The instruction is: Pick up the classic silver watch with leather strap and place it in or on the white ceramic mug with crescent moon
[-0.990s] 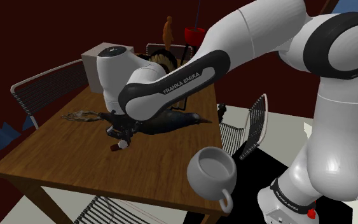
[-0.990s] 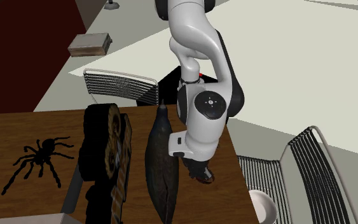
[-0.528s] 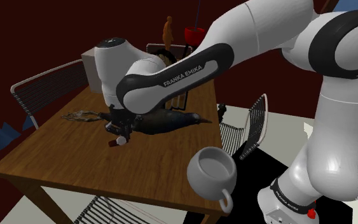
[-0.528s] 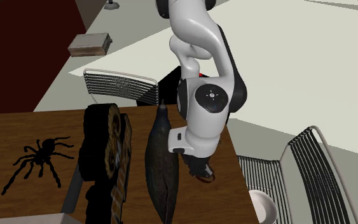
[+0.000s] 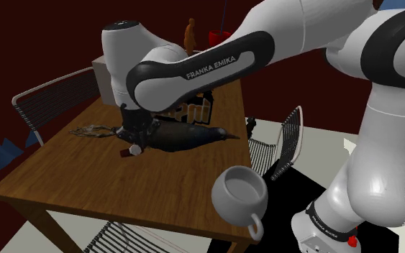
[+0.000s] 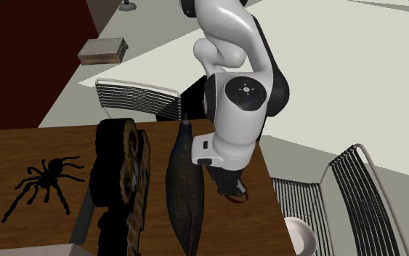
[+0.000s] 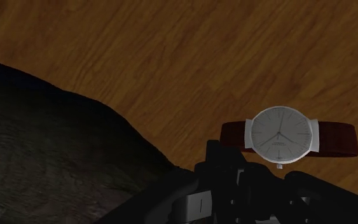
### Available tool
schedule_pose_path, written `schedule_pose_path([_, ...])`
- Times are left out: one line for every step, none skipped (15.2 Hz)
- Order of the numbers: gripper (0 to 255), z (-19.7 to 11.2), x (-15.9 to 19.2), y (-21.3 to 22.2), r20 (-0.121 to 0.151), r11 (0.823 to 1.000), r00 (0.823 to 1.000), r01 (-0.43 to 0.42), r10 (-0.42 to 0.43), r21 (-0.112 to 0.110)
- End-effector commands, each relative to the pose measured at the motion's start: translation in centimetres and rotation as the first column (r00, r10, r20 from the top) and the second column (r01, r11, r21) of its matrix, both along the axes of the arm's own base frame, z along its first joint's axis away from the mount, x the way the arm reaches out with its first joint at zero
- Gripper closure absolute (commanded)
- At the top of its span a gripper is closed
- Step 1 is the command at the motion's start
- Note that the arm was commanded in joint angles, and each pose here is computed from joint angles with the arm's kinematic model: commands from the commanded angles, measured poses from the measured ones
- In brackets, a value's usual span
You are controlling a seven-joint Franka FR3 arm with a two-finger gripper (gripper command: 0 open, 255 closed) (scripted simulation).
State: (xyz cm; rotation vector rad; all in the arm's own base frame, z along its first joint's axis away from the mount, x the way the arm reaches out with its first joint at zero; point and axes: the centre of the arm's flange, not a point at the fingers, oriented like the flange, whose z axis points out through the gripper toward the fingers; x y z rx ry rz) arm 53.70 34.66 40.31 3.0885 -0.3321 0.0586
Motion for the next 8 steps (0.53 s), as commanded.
schedule_pose_path([255, 1.1, -0.1, -0.1, 0.0, 1.0, 1.0, 0.0, 0.0, 0.0])
schedule_pose_path([255, 1.6, -0.1, -0.1, 0.0, 1.0, 1.0, 0.0, 0.0, 0.0])
schedule_pose_path([255, 2.2, -0.1, -0.1, 0.0, 1.0, 1.0, 0.0, 0.0, 0.0])
schedule_pose_path([255, 2.7, -0.1, -0.1, 0.0, 1.0, 1.0, 0.0, 0.0, 0.0])
schedule_pose_path([255, 3.2, -0.1, -0.1, 0.0, 1.0, 1.0, 0.0, 0.0, 0.0])
schedule_pose_path([255, 3.7, -0.1, -0.1, 0.0, 1.0, 1.0, 0.0, 0.0, 0.0])
schedule_pose_path([255, 4.3, -0.1, -0.1, 0.0, 1.0, 1.0, 0.0, 0.0, 0.0])
schedule_pose_path([255, 4.8, -0.1, -0.1, 0.0, 1.0, 1.0, 0.0, 0.0, 0.0])
